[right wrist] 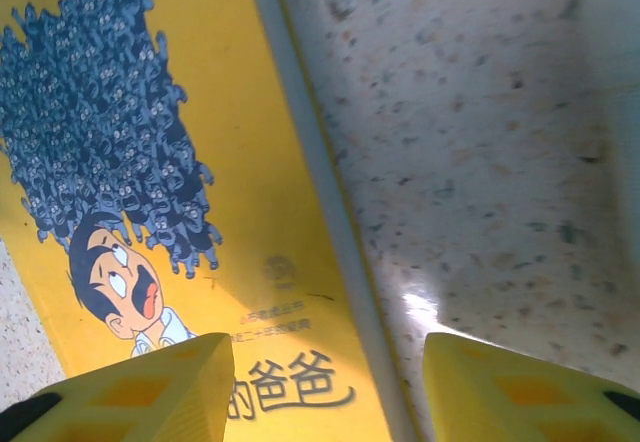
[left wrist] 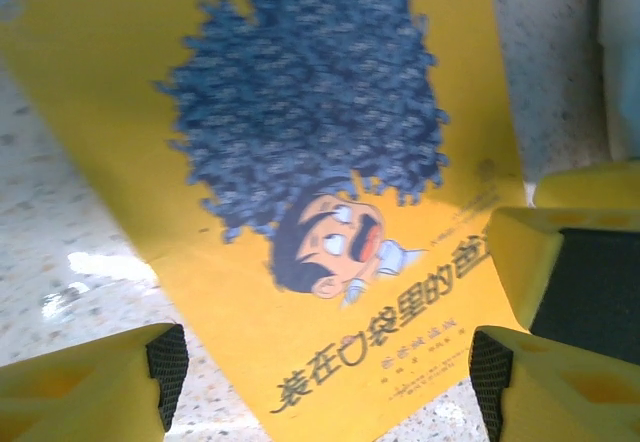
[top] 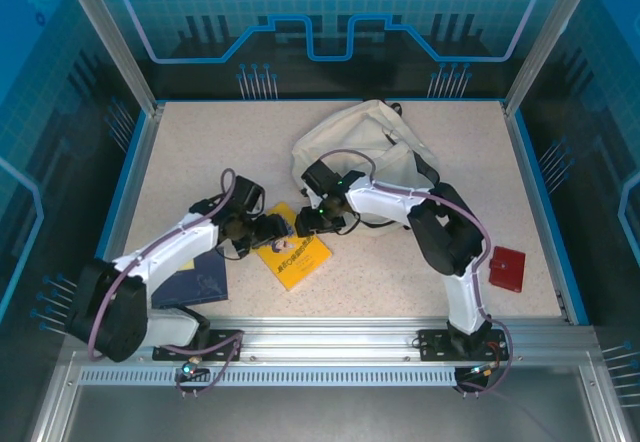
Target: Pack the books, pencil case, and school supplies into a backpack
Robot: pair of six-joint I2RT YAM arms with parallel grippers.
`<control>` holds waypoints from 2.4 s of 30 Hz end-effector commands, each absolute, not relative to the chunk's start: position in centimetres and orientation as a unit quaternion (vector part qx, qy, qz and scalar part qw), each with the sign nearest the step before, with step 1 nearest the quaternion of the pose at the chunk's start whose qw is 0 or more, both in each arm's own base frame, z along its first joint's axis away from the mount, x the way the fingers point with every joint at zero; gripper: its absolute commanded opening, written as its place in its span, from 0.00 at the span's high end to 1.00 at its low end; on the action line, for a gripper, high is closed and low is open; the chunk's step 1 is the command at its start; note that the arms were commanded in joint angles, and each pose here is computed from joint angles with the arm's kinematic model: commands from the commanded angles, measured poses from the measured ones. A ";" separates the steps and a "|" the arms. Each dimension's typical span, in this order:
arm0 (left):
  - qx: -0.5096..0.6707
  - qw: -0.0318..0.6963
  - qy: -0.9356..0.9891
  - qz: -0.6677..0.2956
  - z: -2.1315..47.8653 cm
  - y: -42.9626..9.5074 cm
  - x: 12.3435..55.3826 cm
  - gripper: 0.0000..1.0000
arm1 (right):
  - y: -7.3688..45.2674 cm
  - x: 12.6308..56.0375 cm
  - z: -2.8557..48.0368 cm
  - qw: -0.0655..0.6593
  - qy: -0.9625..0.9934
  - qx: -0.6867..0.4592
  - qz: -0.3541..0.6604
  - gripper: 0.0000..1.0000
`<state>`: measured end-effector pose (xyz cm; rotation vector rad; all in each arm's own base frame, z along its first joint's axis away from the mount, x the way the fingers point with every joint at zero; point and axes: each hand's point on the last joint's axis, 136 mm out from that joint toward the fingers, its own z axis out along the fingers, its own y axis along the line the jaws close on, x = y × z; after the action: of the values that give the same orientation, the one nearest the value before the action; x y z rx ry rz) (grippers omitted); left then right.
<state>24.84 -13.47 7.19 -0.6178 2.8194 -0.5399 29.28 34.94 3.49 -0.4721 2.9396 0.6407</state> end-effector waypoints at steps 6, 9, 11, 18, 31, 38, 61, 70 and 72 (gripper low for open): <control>-0.269 0.044 0.950 -0.153 3.1 -12.1 22.1 0.31 | 35.4 28.4 2.3 0.016 0.963 -0.178 0.200 0.49; -0.270 0.037 0.950 -0.153 2.5 -12.3 22.1 0.33 | 35.6 28.2 2.3 0.010 0.962 -0.184 0.201 0.51; -0.269 0.033 0.951 -0.150 2.1 -12.4 22.2 0.38 | 35.9 27.8 2.5 0.004 0.959 -0.190 0.209 0.53; -0.250 0.016 0.956 -0.154 0.9 -13.0 22.4 0.50 | 37.8 26.5 5.4 -0.003 0.942 -0.221 0.255 0.59; -0.245 0.007 0.960 -0.137 0.0 -12.6 22.1 0.58 | 39.0 25.7 9.7 0.005 0.926 -0.213 0.311 0.76; -0.244 0.028 0.956 -0.159 1.6 -13.1 22.9 0.51 | 37.5 27.1 8.5 0.026 0.941 -0.189 0.279 1.00; -0.253 0.057 0.900 -0.351 5.6 -18.0 26.7 0.12 | 31.7 31.9 10.6 0.027 0.898 -0.017 0.439 1.00; -0.235 0.053 0.884 -0.401 5.4 -20.1 28.5 0.13 | 28.9 33.6 12.9 0.051 0.878 0.020 0.476 1.00; -0.231 0.055 0.880 -0.412 5.4 -20.4 28.9 0.13 | 28.3 34.1 13.2 0.057 0.875 0.026 0.479 1.00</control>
<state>27.96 -19.50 4.59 -0.7289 2.7208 -1.1408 32.81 28.76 10.18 0.0812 2.7686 1.3594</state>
